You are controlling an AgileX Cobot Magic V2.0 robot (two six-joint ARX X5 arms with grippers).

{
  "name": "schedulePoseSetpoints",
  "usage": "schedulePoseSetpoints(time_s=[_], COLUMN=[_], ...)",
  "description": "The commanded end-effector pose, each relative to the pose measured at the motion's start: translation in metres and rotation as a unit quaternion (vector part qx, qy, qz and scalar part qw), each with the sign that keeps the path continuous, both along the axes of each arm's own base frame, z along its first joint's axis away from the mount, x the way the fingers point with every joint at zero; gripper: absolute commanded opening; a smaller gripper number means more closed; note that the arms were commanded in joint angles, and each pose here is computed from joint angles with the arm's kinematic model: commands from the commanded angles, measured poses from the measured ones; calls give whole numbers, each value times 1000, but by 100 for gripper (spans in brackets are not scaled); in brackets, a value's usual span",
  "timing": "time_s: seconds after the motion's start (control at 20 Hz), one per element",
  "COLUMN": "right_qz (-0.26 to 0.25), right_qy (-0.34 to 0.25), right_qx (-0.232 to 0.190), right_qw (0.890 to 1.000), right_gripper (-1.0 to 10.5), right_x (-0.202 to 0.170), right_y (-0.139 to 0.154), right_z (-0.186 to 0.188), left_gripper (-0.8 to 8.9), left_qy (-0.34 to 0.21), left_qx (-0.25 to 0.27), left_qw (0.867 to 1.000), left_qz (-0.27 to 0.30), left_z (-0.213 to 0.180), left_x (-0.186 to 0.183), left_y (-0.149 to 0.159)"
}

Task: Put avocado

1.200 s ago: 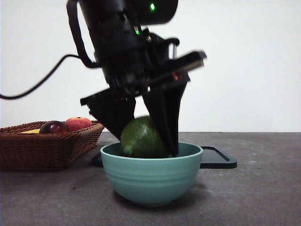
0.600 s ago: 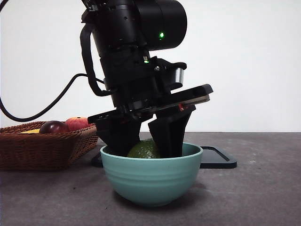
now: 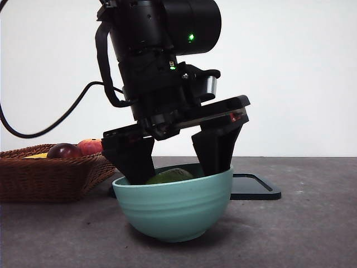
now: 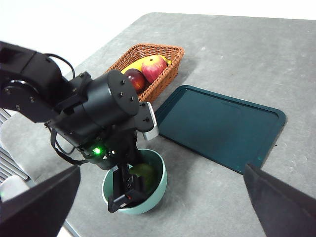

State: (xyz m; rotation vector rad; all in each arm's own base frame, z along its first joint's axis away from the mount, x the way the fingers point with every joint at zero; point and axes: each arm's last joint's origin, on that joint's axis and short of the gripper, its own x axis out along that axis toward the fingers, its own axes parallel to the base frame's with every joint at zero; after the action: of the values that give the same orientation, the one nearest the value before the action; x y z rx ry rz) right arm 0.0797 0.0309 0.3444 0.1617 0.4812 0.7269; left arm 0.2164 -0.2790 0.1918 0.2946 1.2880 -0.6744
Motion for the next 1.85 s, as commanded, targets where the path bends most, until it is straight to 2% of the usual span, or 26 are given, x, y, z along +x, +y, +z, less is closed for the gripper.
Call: schedulePoseSetpoints(time_s=[0.05, 0.3, 0.5, 0.75, 1.05, 1.25, 1.6, 1.75, 1.85], right_qz=[3, 3, 3, -10, -13, -14, 16, 36, 50], right_qy=[-16, -16, -19, -20, -14, -5, 40, 86, 126], right_qx=[0, 0, 1, -5, -2, 2, 9, -20, -50], right_qw=[1000, 1000, 1000, 1000, 1000, 1000, 999, 995, 990], right_gripper=[616, 616, 616, 615, 615, 615, 615, 615, 615], right_x=[-1, -1, -1, 0, 1, 4, 31, 51, 64], right_y=[0, 0, 0, 0, 0, 0, 17, 36, 56], right_z=[6, 6, 6, 6, 6, 5, 1, -11, -24], left_gripper=[500, 499, 499, 500, 502, 504, 536, 533, 531], left_qy=[5, -22, -62, -138, -250, -285, -302, -299, -294], left_qx=[3, -27, -29, -50, -105, -153, -206, -224, -221], left_qw=[1000, 999, 996, 988, 963, 946, 929, 925, 927], left_qz=[-17, -31, -57, -53, 5, 23, 54, 71, 73], left_z=[5, 46, 87, 145, 196, 200, 161, 154, 150], left_x=[0, -10, -27, -59, -107, -141, -180, -188, -191], left_y=[-8, -3, 22, 70, 148, 192, 241, 250, 255])
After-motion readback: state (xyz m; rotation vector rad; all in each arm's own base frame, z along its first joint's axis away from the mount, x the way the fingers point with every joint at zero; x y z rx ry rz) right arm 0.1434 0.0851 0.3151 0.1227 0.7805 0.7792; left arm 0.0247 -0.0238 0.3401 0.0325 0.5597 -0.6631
